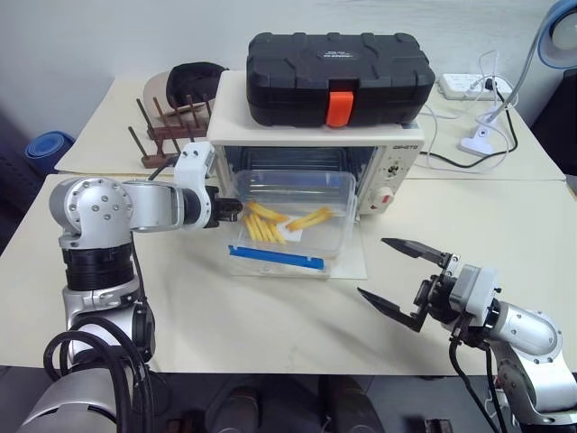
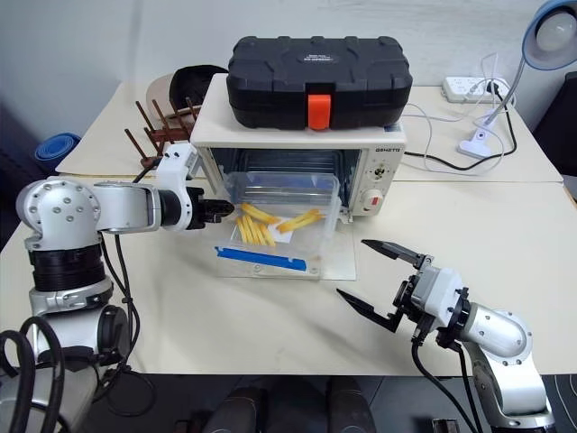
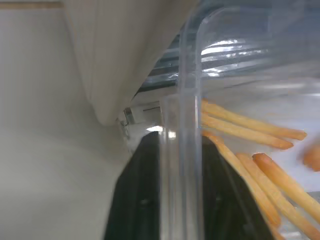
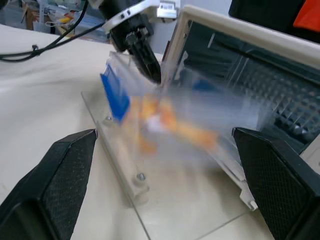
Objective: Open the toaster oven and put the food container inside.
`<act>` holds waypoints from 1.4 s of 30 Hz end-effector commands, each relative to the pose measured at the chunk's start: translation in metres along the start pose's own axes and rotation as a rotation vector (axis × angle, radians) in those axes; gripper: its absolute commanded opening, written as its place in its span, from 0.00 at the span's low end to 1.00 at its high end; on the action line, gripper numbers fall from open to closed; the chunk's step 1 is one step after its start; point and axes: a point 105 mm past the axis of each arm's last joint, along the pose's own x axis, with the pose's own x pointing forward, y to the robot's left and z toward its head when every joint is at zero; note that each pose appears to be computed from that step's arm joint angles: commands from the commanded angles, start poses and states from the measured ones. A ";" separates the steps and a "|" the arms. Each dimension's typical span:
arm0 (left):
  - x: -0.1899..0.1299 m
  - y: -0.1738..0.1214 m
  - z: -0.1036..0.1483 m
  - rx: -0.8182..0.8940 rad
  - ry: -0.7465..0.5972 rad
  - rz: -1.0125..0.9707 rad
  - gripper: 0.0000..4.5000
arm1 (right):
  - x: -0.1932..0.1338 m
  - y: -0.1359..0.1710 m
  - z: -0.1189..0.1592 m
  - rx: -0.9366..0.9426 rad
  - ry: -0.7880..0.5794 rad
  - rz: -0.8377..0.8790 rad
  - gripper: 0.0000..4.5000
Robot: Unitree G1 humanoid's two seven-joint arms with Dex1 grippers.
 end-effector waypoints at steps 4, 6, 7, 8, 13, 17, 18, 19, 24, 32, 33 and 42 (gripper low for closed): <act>-0.031 -0.019 0.037 -0.073 -0.228 -0.265 0.54 | 0.003 -0.019 0.021 -0.001 0.085 -0.091 1.00; -0.053 -0.013 0.036 -0.003 -0.251 -0.330 0.55 | 0.002 -0.005 0.024 0.067 0.109 -0.003 0.91; -0.062 -0.004 0.036 0.071 -0.270 -0.317 0.55 | 0.001 0.003 0.022 0.108 0.140 0.040 0.88; -0.068 0.001 0.035 0.134 -0.276 -0.313 0.55 | 0.000 0.007 0.021 0.135 0.163 0.065 0.81; -0.080 0.031 0.006 0.505 -0.195 -0.366 0.29 | -0.002 0.043 0.000 0.213 0.314 0.246 0.44; -0.073 0.008 -0.054 0.632 0.010 -0.609 0.03 | 0.006 0.049 -0.017 0.213 0.356 0.263 0.16; -0.072 0.000 -0.066 0.641 0.035 -0.670 0.00 | 0.008 0.047 -0.020 0.200 0.363 0.256 0.06; -0.069 -0.004 -0.073 0.637 0.042 -0.698 0.00 | 0.010 0.044 -0.023 0.193 0.370 0.246 0.01; -0.044 -0.021 -0.083 0.579 -0.019 -0.730 0.00 | 0.019 0.015 -0.036 0.119 0.390 0.142 0.01; 0.007 -0.027 -0.053 0.427 -0.270 -0.557 0.00 | 0.037 -0.042 -0.055 -0.008 0.369 -0.028 0.01; 0.012 -0.025 -0.046 0.407 -0.312 -0.522 0.00 | 0.040 -0.046 -0.057 -0.022 0.364 -0.039 0.01; 0.046 -0.020 -0.002 0.284 -0.546 -0.344 0.00 | 0.095 -0.099 -0.060 -0.066 0.279 -0.274 0.01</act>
